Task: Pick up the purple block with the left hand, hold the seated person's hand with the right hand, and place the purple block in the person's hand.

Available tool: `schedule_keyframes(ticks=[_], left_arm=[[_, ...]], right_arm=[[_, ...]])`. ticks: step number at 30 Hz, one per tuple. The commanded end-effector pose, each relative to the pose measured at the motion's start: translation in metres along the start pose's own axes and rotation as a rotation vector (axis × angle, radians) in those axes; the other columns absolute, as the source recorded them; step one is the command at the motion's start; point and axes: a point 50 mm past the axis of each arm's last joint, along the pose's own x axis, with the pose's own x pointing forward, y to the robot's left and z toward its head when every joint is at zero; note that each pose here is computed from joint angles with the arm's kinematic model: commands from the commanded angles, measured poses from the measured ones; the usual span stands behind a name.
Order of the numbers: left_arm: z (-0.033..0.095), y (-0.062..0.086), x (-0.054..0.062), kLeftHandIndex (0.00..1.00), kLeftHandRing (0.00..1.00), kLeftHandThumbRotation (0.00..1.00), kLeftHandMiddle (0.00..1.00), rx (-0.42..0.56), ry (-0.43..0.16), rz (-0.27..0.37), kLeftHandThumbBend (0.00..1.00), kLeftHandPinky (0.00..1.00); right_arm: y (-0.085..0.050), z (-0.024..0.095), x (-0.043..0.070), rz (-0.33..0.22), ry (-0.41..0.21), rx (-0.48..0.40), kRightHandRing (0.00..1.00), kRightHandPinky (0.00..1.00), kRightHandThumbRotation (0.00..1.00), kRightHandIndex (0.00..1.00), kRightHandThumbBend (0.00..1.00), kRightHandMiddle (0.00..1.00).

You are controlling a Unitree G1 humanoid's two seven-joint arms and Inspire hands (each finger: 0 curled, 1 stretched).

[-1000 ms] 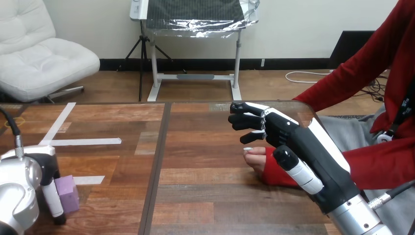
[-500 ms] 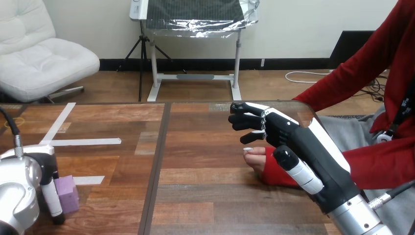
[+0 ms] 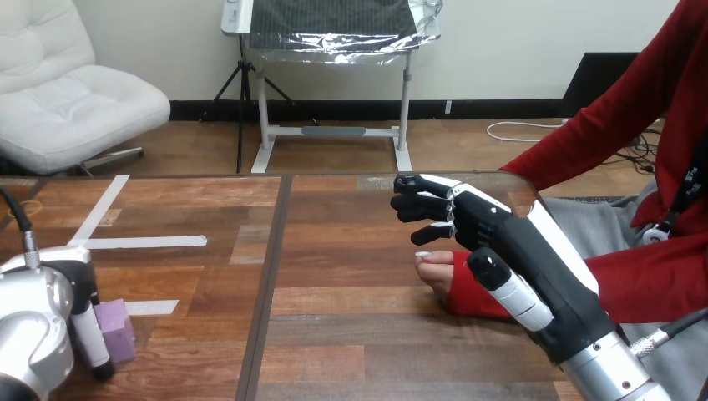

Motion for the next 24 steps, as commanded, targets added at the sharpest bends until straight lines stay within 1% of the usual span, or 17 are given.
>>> schedule_keyframes(ticks=[1, 10, 16, 22, 24], left_arm=[[0.005, 0.0201, -0.0072, 0.58, 0.69, 0.0, 0.7, -0.042, -0.036, 0.118, 0.92, 0.5], [0.0051, 0.0194, -0.009, 0.58, 0.74, 0.0, 0.74, -0.061, -0.048, 0.14, 0.87, 0.56], [0.0052, 0.0194, -0.0084, 0.57, 0.72, 0.0, 0.73, -0.07, -0.051, 0.148, 0.85, 0.57], [0.0062, 0.0192, -0.0063, 0.58, 0.71, 0.0, 0.72, -0.07, -0.049, 0.148, 0.83, 0.59], [0.0065, 0.0191, -0.006, 0.58, 0.69, 0.0, 0.7, -0.066, -0.049, 0.151, 0.82, 0.58]], right_arm=[[-0.0089, 0.0138, 0.0107, -0.018, -0.084, -0.023, 0.78, 0.69, 1.0, 0.81, 1.0, 0.79], [-0.009, 0.0143, 0.0106, -0.019, -0.084, -0.026, 0.79, 0.69, 1.0, 0.81, 1.0, 0.79], [-0.0093, 0.015, 0.0102, -0.019, -0.082, -0.031, 0.79, 0.69, 1.0, 0.81, 1.0, 0.79], [-0.0093, 0.015, 0.0101, -0.017, -0.084, -0.029, 0.79, 0.69, 1.0, 0.81, 1.0, 0.79], [-0.0094, 0.0148, 0.0101, -0.016, -0.084, -0.03, 0.79, 0.69, 1.0, 0.81, 1.0, 0.79]])
